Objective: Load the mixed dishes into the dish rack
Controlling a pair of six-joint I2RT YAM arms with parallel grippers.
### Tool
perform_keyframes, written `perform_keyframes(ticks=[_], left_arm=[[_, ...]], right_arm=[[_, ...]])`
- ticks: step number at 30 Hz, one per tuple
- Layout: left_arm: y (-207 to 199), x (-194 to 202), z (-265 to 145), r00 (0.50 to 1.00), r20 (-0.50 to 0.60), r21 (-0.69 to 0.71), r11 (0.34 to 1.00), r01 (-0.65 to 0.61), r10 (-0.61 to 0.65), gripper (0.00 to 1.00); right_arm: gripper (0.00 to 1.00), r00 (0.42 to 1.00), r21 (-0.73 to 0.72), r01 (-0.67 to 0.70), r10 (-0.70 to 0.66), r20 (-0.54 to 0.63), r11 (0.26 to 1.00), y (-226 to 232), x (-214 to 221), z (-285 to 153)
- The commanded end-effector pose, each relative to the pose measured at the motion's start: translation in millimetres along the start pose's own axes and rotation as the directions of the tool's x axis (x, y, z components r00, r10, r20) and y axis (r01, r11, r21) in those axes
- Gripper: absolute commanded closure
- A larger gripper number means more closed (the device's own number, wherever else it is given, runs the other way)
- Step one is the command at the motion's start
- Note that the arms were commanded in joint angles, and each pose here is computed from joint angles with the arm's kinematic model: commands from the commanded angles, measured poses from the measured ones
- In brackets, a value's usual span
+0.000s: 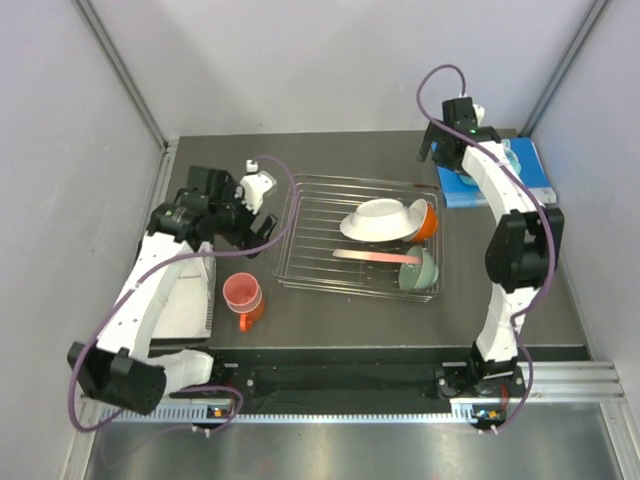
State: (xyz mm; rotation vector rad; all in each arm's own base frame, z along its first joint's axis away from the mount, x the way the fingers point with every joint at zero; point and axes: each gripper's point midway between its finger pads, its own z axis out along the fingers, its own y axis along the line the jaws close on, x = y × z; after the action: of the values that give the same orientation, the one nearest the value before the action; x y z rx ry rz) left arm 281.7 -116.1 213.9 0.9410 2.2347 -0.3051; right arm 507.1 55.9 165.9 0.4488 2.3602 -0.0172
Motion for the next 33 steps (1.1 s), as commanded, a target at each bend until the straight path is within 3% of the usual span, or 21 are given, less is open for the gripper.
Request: perform_keyframes(ticks=[1,7,19,30,31,33], left_arm=[[7.1,32.3,-27.5,0.995,-0.088,-0.080,0.996,-0.045,0.038,0.05],[-6.9,78.1,-29.0,0.989,-0.139,-0.086,0.994,-0.060,0.048,0.14],[-15.3,88.2,-27.7,0.988,-0.155,-0.062,0.998,-0.030,0.020,0.30],[-21.4,113.3,-11.8,0.978,-0.208,-0.026,0.999,-0.032,0.026,0.32],[-21.1,113.4,-11.1,0.978,-0.207,-0.026,0.999,-0.031,0.025,0.34],[-22.1,113.7,-8.7,0.978,-0.209,-0.015,0.999,-0.033,0.029,0.58]], right_arm=[[0.00,0.938,-0.096,-0.042,0.072,0.340,0.995,5.0,-84.2,-115.1],[0.00,0.878,-0.253,0.022,0.102,0.467,0.967,6.1,-64.3,-195.4],[0.00,0.905,-0.243,0.081,0.030,0.424,0.967,-13.8,-13.3,-212.3],[0.00,0.909,-0.271,0.078,0.043,0.414,0.959,-14.7,-7.9,-222.7],[0.00,0.908,-0.275,0.079,0.044,0.416,0.958,-14.6,-7.5,-223.7],[0.01,0.906,-0.287,0.077,0.053,0.419,0.955,-14.8,-7.2,-227.6]])
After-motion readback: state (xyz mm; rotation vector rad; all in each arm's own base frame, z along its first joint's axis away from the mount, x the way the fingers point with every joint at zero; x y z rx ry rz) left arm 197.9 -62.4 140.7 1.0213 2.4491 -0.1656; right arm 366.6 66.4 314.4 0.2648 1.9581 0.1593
